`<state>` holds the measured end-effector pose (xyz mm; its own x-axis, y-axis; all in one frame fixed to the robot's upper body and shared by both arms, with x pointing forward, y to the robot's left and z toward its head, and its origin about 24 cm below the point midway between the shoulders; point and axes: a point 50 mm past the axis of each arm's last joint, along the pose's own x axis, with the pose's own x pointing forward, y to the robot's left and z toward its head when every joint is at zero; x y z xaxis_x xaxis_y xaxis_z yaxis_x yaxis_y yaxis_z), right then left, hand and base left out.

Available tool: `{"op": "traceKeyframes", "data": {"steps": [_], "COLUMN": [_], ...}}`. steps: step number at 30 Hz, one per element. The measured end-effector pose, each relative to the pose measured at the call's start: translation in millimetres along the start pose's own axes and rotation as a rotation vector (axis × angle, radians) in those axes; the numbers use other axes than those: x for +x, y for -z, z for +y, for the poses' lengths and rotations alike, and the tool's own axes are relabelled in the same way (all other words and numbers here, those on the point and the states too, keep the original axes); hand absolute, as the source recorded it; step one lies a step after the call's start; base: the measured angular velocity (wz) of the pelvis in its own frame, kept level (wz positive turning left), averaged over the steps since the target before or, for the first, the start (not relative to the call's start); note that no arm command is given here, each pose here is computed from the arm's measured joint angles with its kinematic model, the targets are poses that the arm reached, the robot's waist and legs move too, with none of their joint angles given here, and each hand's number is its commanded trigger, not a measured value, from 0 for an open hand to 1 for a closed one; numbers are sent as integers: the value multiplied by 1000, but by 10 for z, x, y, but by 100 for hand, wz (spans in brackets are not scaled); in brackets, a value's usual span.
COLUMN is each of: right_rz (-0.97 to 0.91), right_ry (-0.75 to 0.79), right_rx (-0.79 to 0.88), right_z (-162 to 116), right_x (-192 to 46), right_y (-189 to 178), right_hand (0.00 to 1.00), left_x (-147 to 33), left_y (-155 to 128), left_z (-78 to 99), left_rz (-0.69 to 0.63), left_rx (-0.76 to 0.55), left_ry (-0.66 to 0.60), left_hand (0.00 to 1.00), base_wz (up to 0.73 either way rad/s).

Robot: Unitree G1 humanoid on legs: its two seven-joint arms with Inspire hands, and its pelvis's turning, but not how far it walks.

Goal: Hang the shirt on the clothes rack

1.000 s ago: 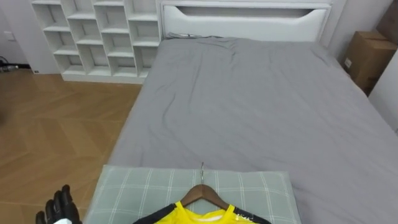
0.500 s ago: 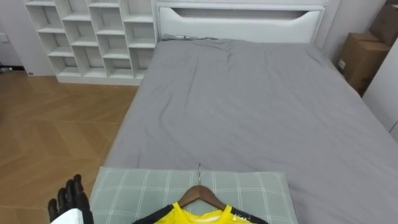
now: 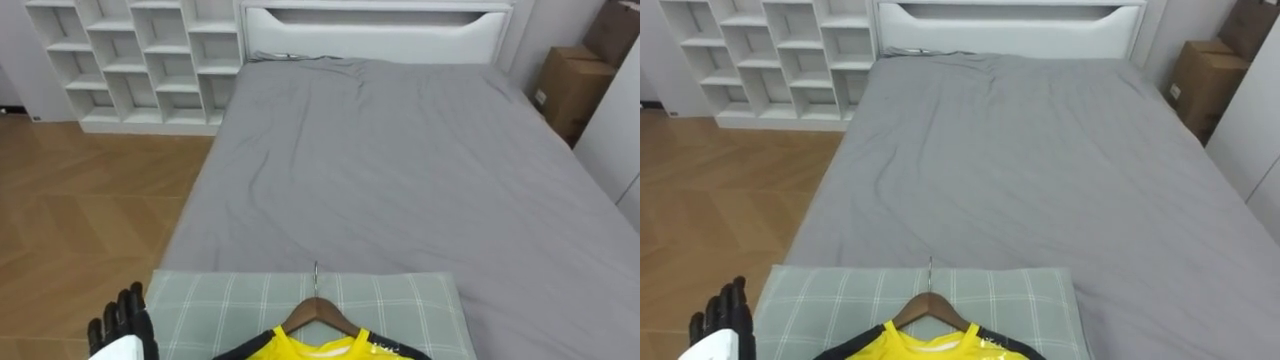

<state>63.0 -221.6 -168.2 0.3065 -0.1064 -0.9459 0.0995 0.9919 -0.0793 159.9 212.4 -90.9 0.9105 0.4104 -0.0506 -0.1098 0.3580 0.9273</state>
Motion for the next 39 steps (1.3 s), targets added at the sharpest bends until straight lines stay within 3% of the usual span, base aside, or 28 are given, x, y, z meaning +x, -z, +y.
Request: {"op": "traceKeyframes", "data": {"steps": [11, 22, 30, 39], "right_rz": [-15, -17, -5, 19], "right_ry": [12, 21, 20, 30], "right_rx": [6, 3, 2, 3], "right_z": [-16, -90, -119, -144], "right_x": [2, -8, -12, -20], "right_y": [-24, -19, 1, 58], "right_hand": [0, 0, 0, 0], "left_x": [-45, 62, 238, 281], "left_y": [-16, -97, -127, -141], "left_z": [-110, -95, -19, 1], "left_rz": [-27, -80, -97, -100], "left_rx": [38, 78, 100, 100], "left_ry": [148, 160, 132, 122], "left_hand": [0, 0, 0, 0], "base_wz": [0, -6, -1, 0]}}
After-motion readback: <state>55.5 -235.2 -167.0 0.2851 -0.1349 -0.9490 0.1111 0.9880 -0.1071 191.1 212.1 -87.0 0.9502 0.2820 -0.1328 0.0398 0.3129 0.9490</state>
